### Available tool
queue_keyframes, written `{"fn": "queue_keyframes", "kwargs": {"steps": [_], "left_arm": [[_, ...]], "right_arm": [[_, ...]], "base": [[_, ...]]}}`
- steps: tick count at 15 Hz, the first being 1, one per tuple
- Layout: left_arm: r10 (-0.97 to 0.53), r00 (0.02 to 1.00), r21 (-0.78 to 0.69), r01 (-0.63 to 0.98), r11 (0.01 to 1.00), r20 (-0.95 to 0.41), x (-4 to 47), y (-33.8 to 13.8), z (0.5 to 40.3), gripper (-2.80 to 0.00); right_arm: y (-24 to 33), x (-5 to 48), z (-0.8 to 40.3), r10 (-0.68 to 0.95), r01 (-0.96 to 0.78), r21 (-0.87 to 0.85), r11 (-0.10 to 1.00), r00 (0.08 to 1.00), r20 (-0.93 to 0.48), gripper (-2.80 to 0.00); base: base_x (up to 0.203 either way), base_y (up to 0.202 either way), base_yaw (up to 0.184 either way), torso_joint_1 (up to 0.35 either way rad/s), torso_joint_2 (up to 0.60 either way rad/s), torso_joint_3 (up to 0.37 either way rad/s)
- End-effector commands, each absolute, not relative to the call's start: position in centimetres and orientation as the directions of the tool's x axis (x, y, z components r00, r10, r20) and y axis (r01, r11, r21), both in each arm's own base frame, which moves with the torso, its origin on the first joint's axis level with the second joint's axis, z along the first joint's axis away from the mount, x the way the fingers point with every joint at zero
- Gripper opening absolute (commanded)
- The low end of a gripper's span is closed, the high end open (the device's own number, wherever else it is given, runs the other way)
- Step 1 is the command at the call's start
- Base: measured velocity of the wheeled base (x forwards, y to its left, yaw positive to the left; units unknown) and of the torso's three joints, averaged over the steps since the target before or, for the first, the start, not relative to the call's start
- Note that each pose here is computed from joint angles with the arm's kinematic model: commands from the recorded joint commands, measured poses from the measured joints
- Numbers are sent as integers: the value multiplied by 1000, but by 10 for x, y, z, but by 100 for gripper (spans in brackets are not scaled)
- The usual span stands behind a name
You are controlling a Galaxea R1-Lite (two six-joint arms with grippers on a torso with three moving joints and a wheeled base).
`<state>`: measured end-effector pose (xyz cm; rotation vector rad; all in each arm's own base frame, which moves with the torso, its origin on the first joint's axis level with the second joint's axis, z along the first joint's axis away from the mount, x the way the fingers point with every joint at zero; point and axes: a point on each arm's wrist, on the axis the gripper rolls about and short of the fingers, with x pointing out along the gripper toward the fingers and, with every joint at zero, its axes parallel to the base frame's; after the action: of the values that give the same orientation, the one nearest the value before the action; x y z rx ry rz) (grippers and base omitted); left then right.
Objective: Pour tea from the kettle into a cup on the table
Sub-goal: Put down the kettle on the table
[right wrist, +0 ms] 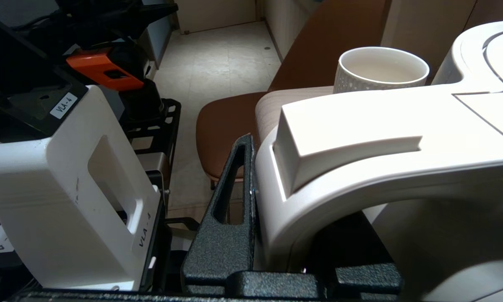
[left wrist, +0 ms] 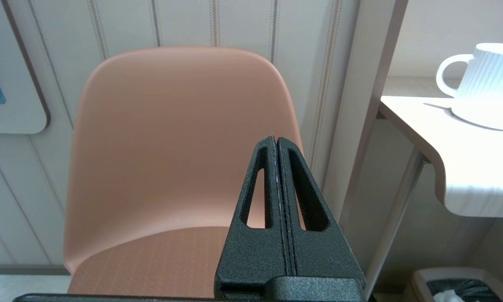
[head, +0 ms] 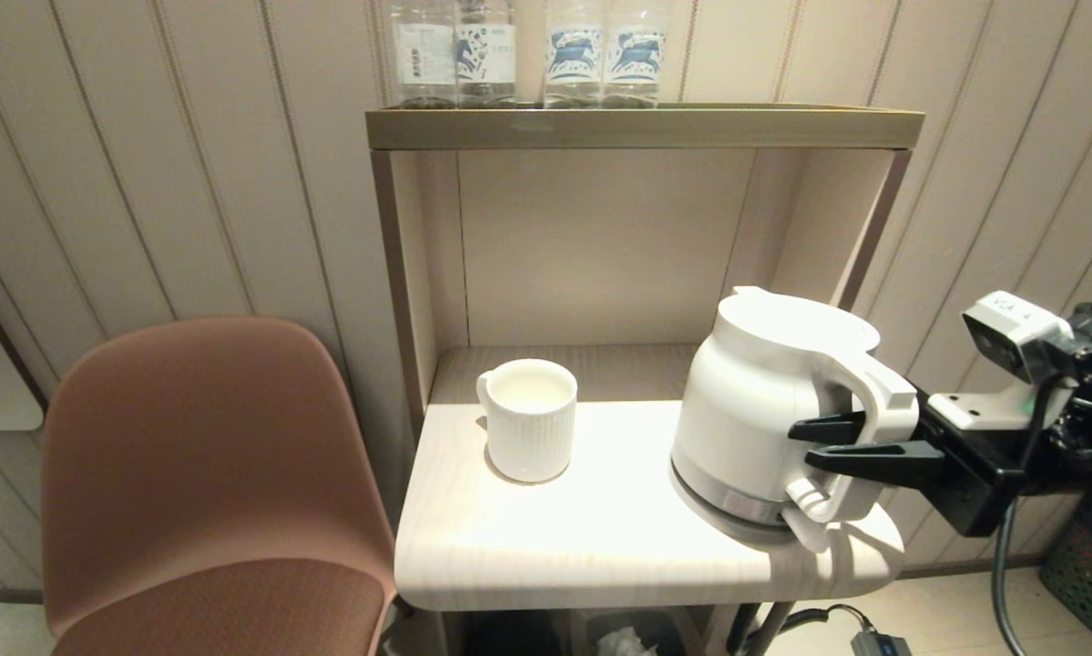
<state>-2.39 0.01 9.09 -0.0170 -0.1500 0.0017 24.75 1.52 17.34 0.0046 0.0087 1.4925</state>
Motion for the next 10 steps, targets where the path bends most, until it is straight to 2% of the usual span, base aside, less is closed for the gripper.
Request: {"fn": "queue_keyframes", "kwargs": {"steps": [1, 10], "left_arm": [[3, 988, -17, -1, 1000, 151, -24, 0, 91, -280], [3, 988, -17, 0, 1000, 151, -24, 0, 91, -280]], "right_arm": [[15, 245, 171, 1000, -999, 21, 31, 31, 0, -280], [12, 271, 153, 999, -996, 79, 41, 41, 0, -280]], "base": [[0, 0, 0, 0, 0, 0], [0, 0, 0, 0, 0, 0]]}}
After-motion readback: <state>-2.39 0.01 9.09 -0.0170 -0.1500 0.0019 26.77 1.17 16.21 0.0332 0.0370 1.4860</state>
